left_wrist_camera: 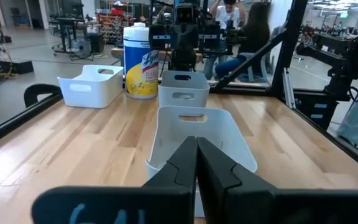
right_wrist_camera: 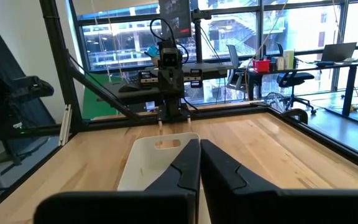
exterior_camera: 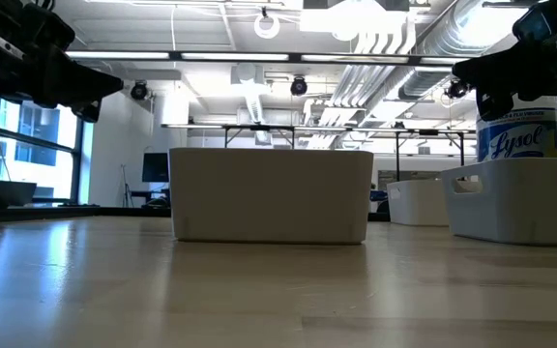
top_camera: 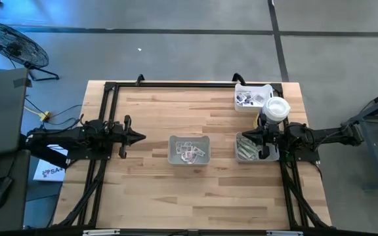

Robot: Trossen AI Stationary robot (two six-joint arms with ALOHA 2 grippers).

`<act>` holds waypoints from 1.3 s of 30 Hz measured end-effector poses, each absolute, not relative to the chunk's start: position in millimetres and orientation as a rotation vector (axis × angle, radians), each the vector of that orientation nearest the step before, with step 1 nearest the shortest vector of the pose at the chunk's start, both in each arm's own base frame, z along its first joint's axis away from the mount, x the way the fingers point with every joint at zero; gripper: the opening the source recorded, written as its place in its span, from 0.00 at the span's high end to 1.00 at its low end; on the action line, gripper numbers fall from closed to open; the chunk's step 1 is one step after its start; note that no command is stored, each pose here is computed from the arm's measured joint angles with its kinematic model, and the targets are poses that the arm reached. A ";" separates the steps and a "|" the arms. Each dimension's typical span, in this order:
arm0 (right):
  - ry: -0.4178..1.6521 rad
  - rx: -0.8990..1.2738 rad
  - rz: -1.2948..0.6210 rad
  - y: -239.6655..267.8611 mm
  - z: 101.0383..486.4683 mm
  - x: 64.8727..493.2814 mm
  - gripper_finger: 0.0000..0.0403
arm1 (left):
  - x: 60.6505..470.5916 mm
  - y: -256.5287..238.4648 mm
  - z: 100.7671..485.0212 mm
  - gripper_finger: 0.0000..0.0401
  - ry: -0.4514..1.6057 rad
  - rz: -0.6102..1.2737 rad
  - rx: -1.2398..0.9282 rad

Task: Pick & Place First Aid Supplies
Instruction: Return to Home Position

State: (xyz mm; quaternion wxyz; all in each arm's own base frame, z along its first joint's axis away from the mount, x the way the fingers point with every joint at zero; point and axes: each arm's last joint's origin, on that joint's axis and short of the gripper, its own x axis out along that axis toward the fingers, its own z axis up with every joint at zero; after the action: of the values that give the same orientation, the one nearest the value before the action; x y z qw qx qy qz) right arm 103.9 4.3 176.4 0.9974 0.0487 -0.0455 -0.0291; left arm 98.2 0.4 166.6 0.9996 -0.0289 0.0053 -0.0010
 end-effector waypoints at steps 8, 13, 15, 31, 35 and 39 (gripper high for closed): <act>-0.091 0.098 -0.058 4.3 176.4 103.9 0.99 | 98.2 0.4 166.6 1.00 0.011 -0.002 -0.058; -0.091 0.098 -0.058 4.3 176.4 103.9 0.98 | 98.2 0.4 166.6 1.00 0.011 -0.002 -0.058; -0.091 0.098 -0.058 4.3 176.4 103.9 0.98 | 98.3 0.4 166.5 1.00 0.011 -0.002 -0.058; -0.091 0.098 -0.058 4.3 176.4 103.9 0.98 | 98.3 0.4 166.5 1.00 0.011 -0.002 -0.058; -0.091 0.098 -0.058 4.3 176.4 103.9 0.98 | 98.3 0.4 166.5 1.00 0.011 -0.002 -0.058; -0.091 0.098 -0.058 4.3 176.4 103.9 0.99 | 98.3 0.4 166.5 1.00 0.011 -0.002 -0.058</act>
State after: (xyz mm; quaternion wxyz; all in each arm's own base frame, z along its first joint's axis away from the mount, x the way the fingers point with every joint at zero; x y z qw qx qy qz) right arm 103.9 4.3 176.4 0.9973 0.0490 -0.0454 -0.0291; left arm 98.3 0.4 166.5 0.9996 -0.0289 0.0055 -0.0008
